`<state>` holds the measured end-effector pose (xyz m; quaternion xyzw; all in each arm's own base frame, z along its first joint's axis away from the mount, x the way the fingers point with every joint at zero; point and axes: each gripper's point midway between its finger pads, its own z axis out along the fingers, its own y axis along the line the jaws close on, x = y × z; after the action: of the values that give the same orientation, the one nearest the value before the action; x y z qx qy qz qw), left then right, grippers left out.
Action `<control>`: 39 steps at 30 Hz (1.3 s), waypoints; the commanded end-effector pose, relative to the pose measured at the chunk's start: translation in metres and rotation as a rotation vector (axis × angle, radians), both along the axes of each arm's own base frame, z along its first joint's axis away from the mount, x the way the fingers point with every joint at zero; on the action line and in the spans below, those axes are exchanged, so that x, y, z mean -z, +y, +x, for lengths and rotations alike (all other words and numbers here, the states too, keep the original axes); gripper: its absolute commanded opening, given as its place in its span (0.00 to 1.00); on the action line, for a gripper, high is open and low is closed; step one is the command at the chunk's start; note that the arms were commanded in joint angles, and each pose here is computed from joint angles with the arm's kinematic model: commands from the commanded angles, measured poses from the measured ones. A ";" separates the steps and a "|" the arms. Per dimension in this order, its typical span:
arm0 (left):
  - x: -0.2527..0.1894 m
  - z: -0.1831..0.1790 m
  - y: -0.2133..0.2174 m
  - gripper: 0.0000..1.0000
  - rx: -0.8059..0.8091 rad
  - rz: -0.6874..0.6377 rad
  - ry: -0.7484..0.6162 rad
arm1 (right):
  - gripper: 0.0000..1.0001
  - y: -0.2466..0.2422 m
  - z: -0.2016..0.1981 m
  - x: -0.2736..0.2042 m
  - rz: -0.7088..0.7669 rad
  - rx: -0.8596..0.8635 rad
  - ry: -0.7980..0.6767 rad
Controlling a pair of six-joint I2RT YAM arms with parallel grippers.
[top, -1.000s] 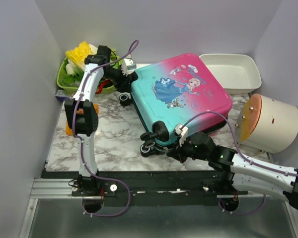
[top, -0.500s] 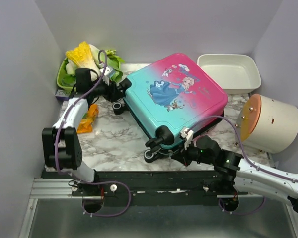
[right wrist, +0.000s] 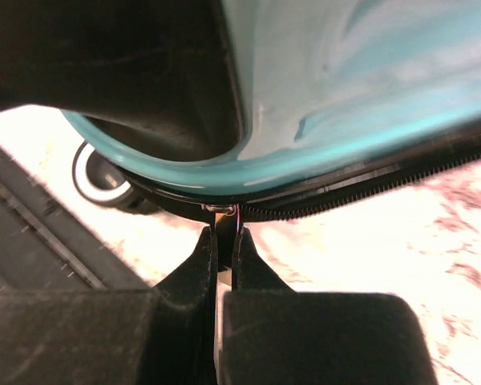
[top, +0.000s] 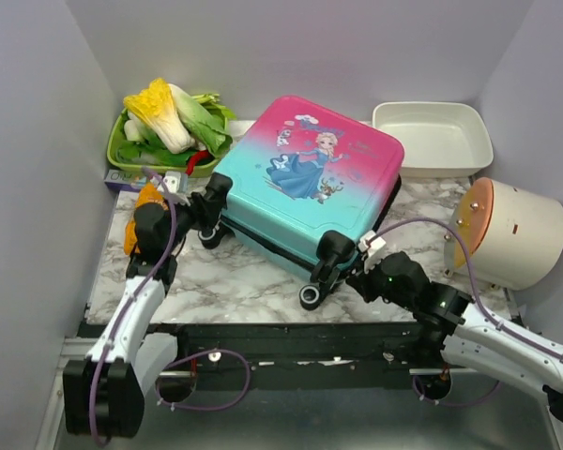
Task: Open, take out, and arrange the luggage
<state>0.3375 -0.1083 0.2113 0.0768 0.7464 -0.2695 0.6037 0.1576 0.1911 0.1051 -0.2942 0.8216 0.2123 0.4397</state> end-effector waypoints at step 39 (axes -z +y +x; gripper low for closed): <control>-0.050 -0.037 -0.015 0.00 -0.411 -0.235 0.136 | 0.01 0.014 0.061 -0.124 0.277 -0.243 -0.204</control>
<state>0.2950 -0.1060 0.2334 -0.1629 0.7655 -0.1956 0.5909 0.2500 0.1537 0.1465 -0.2592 0.8150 0.2140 0.4721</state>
